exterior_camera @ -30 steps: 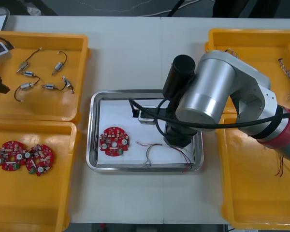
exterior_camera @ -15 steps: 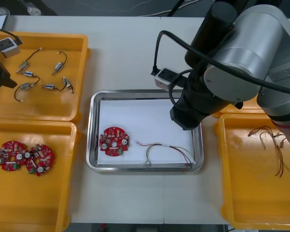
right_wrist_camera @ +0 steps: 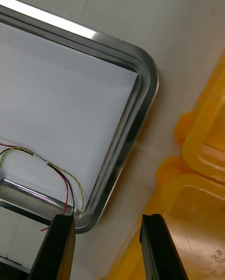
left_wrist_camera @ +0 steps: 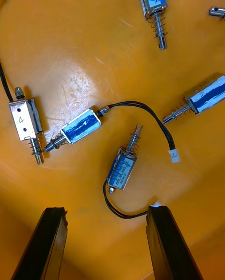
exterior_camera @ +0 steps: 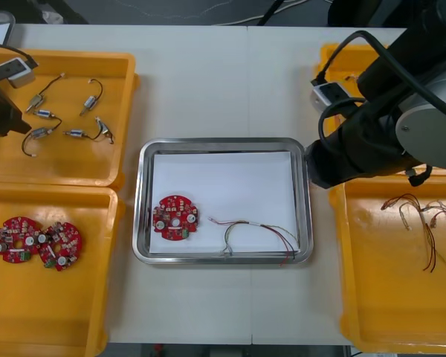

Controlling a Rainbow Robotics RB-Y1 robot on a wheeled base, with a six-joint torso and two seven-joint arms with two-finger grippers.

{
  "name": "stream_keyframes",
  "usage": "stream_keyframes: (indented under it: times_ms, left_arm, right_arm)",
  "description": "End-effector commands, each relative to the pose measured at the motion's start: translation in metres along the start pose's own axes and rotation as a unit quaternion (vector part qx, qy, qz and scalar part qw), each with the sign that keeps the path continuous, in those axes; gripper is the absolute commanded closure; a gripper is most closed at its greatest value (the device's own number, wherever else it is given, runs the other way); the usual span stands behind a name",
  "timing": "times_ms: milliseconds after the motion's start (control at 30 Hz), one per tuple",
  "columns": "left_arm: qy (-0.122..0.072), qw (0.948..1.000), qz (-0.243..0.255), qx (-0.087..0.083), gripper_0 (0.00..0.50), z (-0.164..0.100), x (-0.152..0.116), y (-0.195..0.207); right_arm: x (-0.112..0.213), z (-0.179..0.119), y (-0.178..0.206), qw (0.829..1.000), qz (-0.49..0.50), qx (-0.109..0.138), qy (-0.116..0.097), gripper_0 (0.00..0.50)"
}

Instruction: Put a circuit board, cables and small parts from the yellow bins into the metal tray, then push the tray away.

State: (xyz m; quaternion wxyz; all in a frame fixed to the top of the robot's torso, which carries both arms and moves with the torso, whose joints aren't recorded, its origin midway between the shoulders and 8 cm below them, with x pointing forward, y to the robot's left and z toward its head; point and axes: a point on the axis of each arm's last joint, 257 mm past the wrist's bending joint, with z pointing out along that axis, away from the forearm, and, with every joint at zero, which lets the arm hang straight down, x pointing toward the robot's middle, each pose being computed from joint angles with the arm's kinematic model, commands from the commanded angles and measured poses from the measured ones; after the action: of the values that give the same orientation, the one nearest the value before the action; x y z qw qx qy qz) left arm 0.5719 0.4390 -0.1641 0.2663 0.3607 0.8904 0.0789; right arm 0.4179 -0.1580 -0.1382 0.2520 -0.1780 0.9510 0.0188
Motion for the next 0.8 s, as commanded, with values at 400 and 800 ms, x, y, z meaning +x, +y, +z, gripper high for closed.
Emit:
stream_keyframes:
  times_ms: [400, 800]
  left_arm:
    - [-0.013, 0.9971, 0.073, -0.019, 0.0, 0.007, -0.032, 0.004]
    - [-0.009, 0.9971, 0.072, -0.022, 0.0, 0.021, -0.031, 0.001]
  right_arm:
    - [0.029, -0.031, -0.119, 0.982, 0.178, 0.066, -0.003, 0.092]
    - [0.028, -0.041, -0.182, 0.964, 0.252, 0.084, 0.005, 0.091]
